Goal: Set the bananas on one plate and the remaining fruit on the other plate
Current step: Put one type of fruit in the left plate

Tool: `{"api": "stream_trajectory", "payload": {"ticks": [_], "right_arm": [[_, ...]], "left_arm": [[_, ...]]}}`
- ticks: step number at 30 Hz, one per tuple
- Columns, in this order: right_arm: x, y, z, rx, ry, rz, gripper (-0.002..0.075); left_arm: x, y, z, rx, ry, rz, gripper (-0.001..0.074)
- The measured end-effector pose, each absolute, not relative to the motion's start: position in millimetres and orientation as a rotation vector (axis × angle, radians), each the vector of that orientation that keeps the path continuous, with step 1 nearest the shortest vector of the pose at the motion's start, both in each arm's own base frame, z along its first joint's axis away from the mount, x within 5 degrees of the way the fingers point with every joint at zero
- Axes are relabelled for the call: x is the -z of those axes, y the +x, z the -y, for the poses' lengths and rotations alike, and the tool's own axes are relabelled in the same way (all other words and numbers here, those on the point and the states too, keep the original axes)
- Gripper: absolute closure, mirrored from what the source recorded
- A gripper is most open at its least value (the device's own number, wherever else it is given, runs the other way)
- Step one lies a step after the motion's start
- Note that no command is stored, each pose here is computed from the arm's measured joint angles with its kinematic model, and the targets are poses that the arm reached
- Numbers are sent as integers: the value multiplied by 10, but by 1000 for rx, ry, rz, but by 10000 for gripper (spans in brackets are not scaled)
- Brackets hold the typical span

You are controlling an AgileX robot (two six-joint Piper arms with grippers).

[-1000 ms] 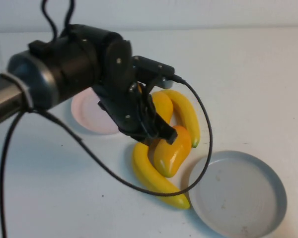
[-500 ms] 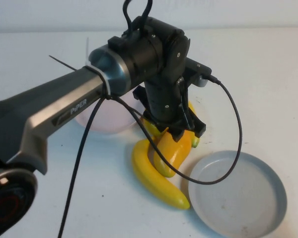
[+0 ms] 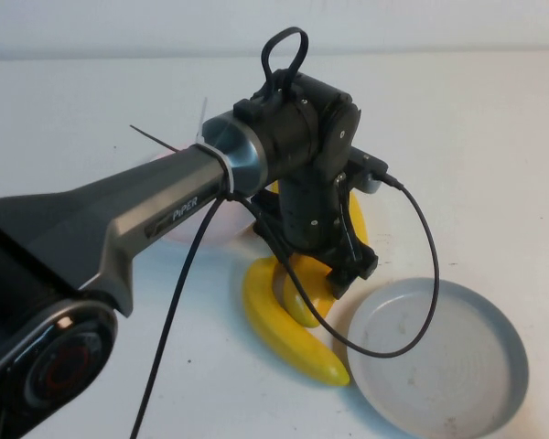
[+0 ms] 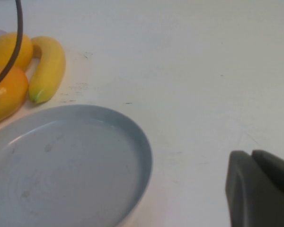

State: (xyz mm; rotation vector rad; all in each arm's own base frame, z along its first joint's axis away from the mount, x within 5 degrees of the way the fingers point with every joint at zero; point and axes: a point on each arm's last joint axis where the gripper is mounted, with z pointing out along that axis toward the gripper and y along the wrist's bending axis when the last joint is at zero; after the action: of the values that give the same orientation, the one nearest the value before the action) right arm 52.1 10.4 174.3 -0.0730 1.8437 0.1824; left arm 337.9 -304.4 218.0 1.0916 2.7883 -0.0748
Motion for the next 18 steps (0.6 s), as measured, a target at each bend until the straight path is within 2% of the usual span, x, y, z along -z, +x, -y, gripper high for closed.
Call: {"api": "stream_trajectory", "payload": {"ticks": [11,18], "right_arm": [[-1743,521,-104,-182,-73,-1844,742],[-1743,521,-104,-182,-73,-1844,741]], "left_arm": [[-1930,3429,3087,56,1102,-2817,66],[-1914,3447,3096,55,1099,-2802,66]]}}
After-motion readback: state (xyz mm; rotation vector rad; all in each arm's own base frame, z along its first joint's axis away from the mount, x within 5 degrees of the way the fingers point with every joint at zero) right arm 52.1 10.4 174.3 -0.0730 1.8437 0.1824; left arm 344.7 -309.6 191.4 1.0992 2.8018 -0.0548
